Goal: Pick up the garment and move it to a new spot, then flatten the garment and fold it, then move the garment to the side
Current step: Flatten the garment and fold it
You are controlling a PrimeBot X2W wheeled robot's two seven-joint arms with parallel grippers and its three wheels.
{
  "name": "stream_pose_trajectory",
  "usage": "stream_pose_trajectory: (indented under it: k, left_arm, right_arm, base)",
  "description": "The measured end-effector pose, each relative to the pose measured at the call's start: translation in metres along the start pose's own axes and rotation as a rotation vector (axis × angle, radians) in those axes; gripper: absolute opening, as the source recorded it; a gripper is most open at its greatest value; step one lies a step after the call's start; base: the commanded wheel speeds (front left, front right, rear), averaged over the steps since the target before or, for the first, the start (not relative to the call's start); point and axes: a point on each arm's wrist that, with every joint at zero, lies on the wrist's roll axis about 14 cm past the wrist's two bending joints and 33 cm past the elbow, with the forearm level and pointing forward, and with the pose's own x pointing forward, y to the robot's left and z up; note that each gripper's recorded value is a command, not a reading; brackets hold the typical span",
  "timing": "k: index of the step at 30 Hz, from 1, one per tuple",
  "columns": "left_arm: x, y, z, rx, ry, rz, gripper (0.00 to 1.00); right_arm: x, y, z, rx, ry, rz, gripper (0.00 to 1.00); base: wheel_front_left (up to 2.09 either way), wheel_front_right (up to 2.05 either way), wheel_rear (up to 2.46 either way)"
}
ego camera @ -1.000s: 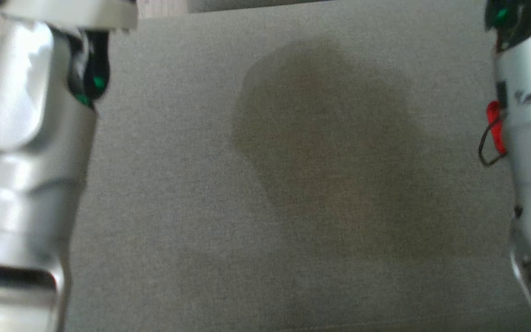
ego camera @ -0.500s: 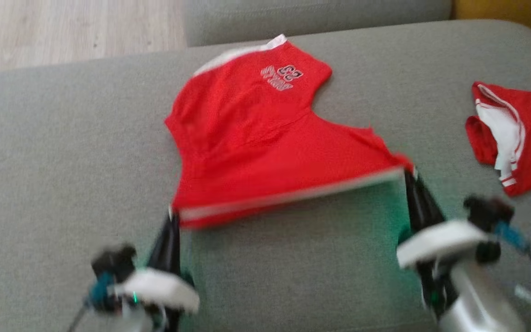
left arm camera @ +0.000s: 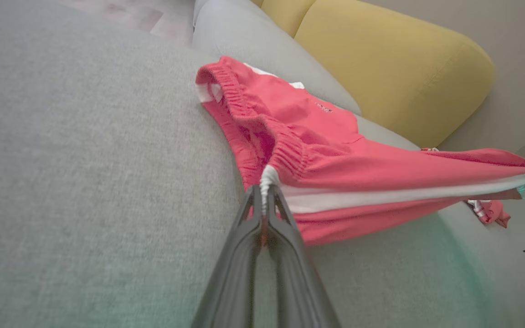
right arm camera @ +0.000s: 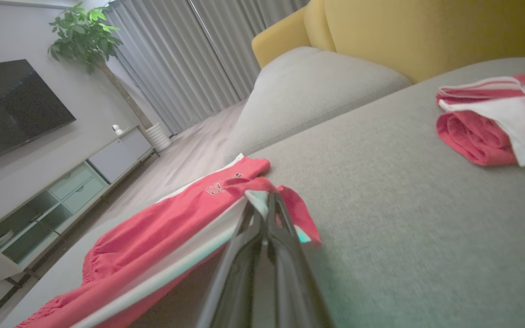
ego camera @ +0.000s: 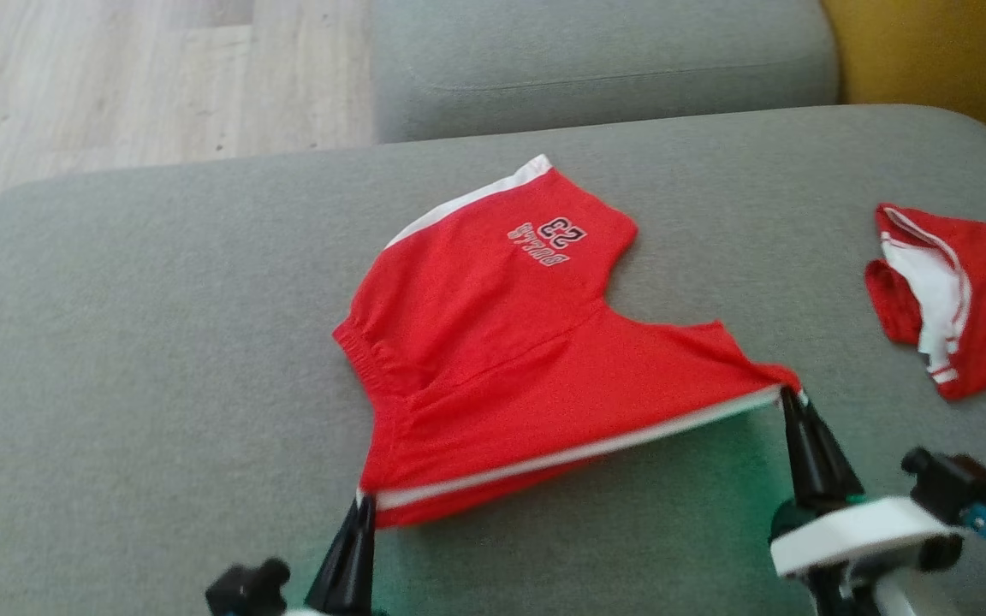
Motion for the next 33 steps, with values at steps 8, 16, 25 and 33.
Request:
stream_pose_trajectory:
  k: [8,16,25,33]
  left_arm:
    - [0.048,-0.009,0.080,0.003,-0.190,-0.058,0.00]
    - [0.090,0.000,0.124,0.022,-0.249,-0.070,0.00]
    - [0.117,0.042,0.120,-0.006,-0.198,0.014,0.00]
    - [0.137,0.054,0.112,-0.019,-0.153,0.022,0.66]
  right_arm:
    - [0.080,0.035,0.036,-0.074,-0.039,0.121,0.00]
    - [0.174,0.060,0.051,-0.187,-0.004,0.182,0.00]
    - [0.248,0.069,0.003,-0.288,0.139,0.194,0.00]
    - [0.277,0.070,-0.032,-0.331,0.206,0.192,1.00]
  base:
    - [0.00,0.00,0.00]
    - [0.00,0.00,0.00]
    - [0.00,0.00,0.00]
    - [0.00,0.00,0.00]
